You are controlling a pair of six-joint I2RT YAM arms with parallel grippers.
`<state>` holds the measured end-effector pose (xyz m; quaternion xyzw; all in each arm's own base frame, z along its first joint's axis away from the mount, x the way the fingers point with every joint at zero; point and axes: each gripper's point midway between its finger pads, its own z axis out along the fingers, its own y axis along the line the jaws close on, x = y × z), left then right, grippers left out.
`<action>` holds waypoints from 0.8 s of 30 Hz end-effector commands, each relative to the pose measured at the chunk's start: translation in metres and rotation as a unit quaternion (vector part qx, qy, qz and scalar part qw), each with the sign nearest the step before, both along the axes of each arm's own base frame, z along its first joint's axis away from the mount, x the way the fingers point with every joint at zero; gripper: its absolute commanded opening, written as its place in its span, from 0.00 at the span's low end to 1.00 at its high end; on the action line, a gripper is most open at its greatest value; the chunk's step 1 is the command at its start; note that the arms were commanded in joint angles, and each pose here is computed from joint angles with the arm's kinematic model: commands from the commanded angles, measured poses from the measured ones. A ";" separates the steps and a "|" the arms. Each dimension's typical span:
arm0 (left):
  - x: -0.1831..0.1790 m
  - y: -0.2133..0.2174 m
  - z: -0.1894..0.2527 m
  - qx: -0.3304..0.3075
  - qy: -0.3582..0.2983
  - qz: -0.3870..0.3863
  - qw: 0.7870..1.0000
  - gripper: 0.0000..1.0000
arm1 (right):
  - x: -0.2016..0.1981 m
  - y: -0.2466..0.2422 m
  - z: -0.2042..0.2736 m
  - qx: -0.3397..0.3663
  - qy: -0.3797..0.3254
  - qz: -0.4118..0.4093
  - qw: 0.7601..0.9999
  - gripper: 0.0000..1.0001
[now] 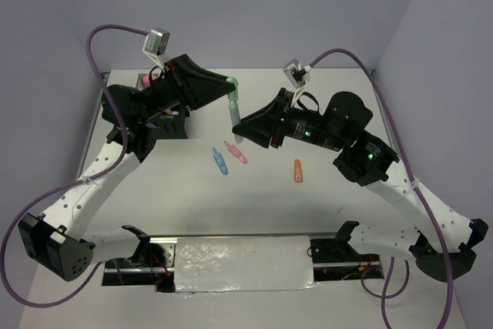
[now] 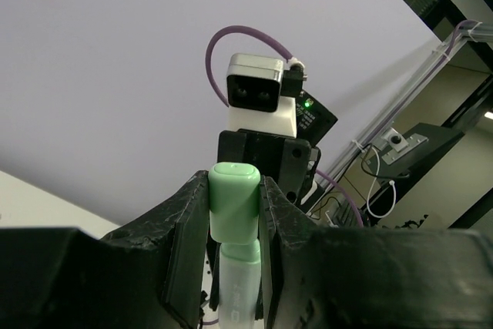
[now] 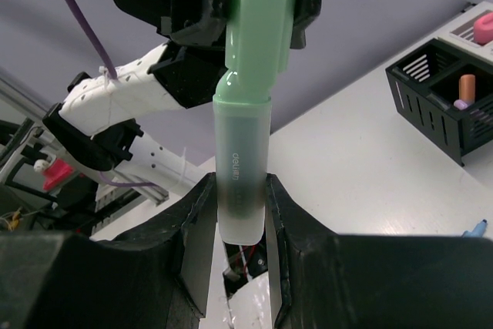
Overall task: Sort the stationery into containers
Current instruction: Close the pen cap on the pen.
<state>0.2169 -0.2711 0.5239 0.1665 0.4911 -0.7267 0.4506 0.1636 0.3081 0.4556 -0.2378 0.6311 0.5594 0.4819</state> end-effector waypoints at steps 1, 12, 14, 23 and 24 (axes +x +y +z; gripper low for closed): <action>-0.015 0.006 0.015 -0.016 -0.048 0.000 0.999 0.00 | -0.005 -0.005 0.033 0.033 -0.036 0.007 0.999 0.14; -0.022 0.009 0.020 -0.029 -0.046 -0.006 0.999 0.03 | 0.027 -0.004 0.055 0.074 -0.049 -0.019 0.996 0.14; -0.023 0.010 0.021 -0.031 -0.044 -0.009 0.999 0.04 | 0.025 -0.003 0.069 0.079 -0.067 -0.009 0.995 0.14; -0.026 0.008 0.014 -0.010 -0.047 -0.010 0.999 0.20 | 0.023 0.002 0.106 0.081 -0.145 0.017 0.986 0.14; -0.026 0.008 0.014 -0.007 -0.048 -0.009 0.999 0.22 | 0.024 0.002 0.105 0.074 -0.152 0.016 0.985 0.13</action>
